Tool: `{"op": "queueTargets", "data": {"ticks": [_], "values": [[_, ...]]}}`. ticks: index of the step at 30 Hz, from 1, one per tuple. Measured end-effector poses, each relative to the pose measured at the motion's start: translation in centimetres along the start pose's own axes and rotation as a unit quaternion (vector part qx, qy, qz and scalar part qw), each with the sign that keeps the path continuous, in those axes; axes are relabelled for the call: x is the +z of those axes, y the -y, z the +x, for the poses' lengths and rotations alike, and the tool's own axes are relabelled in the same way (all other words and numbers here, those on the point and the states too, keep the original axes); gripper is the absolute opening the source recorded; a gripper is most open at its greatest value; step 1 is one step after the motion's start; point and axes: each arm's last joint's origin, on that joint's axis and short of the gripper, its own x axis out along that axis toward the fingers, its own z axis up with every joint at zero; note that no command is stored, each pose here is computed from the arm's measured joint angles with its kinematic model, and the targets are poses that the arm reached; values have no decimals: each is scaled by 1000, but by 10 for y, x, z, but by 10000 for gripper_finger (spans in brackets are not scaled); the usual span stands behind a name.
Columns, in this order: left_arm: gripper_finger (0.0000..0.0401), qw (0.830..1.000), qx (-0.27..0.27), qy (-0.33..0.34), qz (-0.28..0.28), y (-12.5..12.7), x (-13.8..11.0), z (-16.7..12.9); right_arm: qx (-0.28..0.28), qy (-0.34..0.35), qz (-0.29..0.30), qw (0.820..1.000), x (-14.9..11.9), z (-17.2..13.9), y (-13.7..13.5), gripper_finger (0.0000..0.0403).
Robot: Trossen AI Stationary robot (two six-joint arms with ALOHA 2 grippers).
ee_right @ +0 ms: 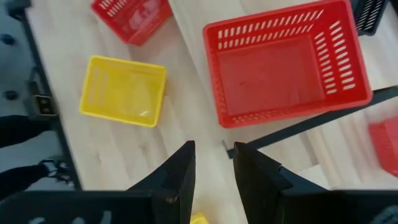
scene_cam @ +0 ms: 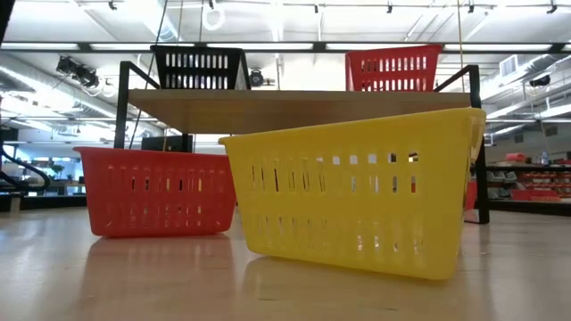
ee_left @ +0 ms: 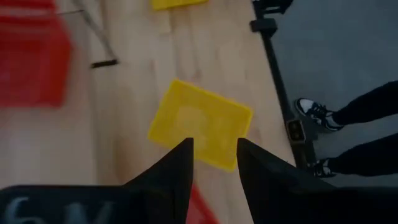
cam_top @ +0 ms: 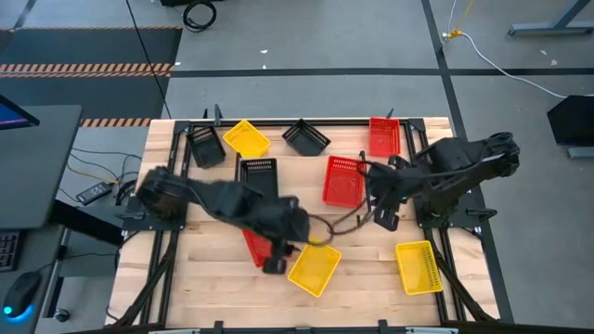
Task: Stack baskets on shelf by color
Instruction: Put the bottom left yellow basket on the shelf
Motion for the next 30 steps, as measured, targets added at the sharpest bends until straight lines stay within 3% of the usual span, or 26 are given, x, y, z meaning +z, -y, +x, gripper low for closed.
{"op": "queueTargets", "data": {"ticks": [6, 12, 21, 30], "values": [[130, 999, -26, 25, 39, 29, 8, 50, 45, 20, 16, 999, -18, -27, 9, 114], [131, 993, -63, -49, 85, 48, -7, 94, 77, 38, 72, 994, -31, -47, 22, 114], [131, 976, -92, -115, 161, 60, -25, 145, 77, 53, 110, 989, -34, -53, 26, 113], [131, 969, -58, -162, 179, 62, -43, 188, 77, 50, 141, 986, -33, -52, 25, 113]]}}
